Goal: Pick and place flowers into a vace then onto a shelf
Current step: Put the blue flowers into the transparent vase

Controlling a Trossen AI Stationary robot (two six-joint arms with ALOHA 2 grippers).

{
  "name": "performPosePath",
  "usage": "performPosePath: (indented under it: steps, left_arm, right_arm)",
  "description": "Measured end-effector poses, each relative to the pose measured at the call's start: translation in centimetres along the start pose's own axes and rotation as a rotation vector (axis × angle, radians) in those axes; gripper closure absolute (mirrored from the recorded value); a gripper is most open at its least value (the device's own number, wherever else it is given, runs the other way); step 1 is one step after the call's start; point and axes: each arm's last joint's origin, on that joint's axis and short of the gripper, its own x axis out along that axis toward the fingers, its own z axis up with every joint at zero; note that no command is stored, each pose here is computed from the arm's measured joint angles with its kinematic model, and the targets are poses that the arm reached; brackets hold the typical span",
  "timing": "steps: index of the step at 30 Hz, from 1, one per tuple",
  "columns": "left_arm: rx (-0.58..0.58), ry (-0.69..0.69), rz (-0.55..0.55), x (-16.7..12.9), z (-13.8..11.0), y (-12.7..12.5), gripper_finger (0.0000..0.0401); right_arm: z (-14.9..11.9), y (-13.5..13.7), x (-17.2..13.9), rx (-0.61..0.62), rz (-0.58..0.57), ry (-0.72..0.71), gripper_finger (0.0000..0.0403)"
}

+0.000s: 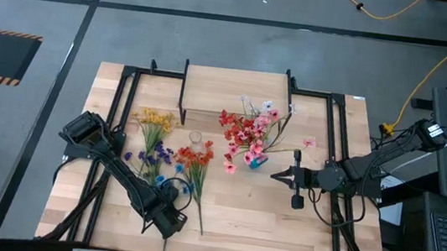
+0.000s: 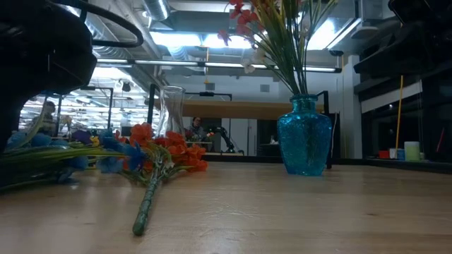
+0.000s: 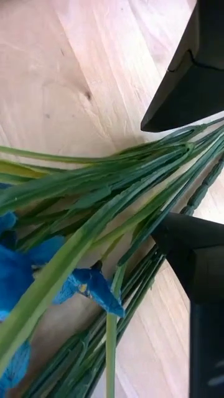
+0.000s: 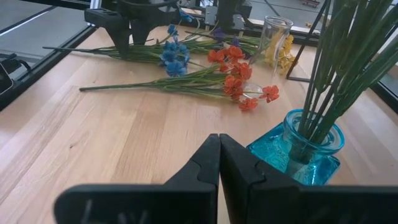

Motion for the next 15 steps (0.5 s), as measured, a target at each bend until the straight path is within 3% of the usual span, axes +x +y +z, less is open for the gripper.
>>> performPosePath:
  steps: [15]
  left_arm:
    - [0.026, -0.011, 0.060, 0.11, 0.14, 0.58, 0.0320]
  right_arm:
    - [0.00, 0.00, 0.00, 0.000, 0.000, 0.000, 0.0389]
